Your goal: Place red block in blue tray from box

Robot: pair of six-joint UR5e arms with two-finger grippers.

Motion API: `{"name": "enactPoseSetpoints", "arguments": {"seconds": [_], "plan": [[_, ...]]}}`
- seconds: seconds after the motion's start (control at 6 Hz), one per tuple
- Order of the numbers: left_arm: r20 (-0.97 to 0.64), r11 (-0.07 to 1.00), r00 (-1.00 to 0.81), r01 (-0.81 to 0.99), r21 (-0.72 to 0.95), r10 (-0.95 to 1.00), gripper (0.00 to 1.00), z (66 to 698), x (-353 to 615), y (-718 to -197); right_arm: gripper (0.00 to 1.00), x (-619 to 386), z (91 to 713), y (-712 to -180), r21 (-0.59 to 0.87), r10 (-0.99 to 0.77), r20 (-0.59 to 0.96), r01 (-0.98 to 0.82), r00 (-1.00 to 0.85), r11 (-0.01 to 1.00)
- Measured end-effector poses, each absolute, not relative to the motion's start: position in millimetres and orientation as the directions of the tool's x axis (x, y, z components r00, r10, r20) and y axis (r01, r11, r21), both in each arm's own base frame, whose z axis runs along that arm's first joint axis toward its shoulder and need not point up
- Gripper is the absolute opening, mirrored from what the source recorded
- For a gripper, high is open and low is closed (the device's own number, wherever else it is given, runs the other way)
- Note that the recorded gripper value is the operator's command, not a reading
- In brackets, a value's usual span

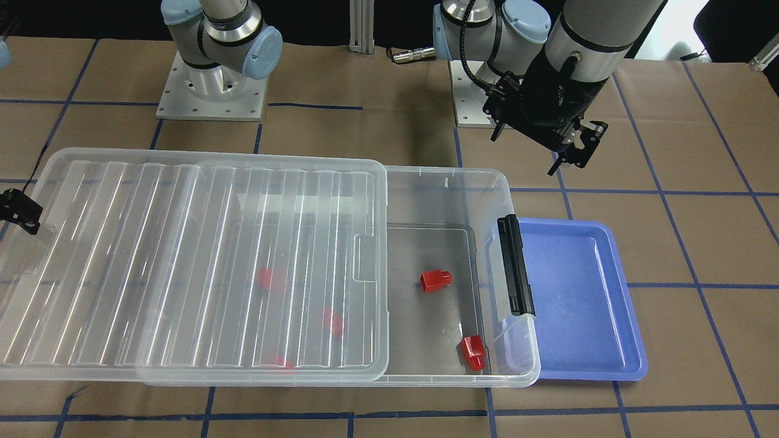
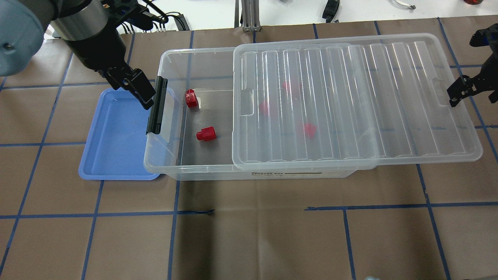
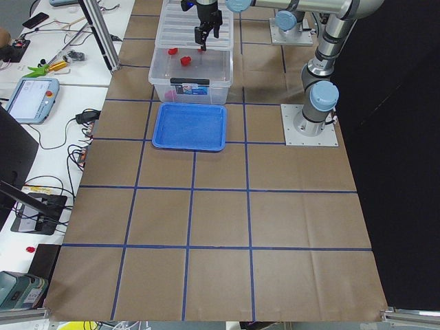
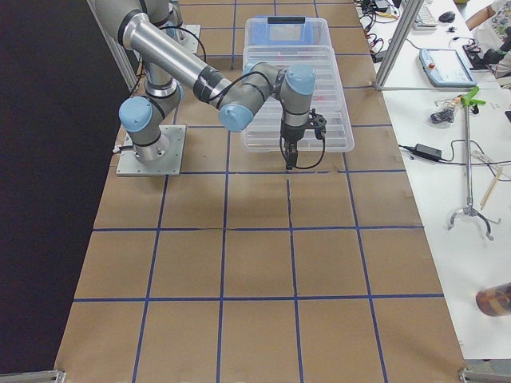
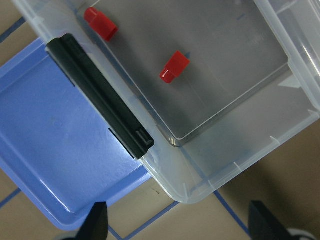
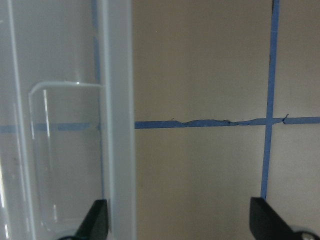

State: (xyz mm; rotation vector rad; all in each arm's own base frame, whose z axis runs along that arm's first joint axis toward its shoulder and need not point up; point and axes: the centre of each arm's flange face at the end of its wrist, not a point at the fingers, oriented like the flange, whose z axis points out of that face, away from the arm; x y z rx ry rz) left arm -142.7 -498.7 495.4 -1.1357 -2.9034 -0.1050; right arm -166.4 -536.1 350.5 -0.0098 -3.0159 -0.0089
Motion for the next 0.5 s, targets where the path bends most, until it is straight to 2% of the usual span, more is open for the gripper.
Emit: {"name": "enactPoseSetpoints", "arguments": {"seconds": [0.5], "plan": [[0.060,0.257,-0.258,0.966,0.032,0.964,0.96,473.6,-145.3,-500.9,1.00,-187.6,353.8,-529.1,0.011,0.041,0.151,0.043,-0.988,0.999]]}}
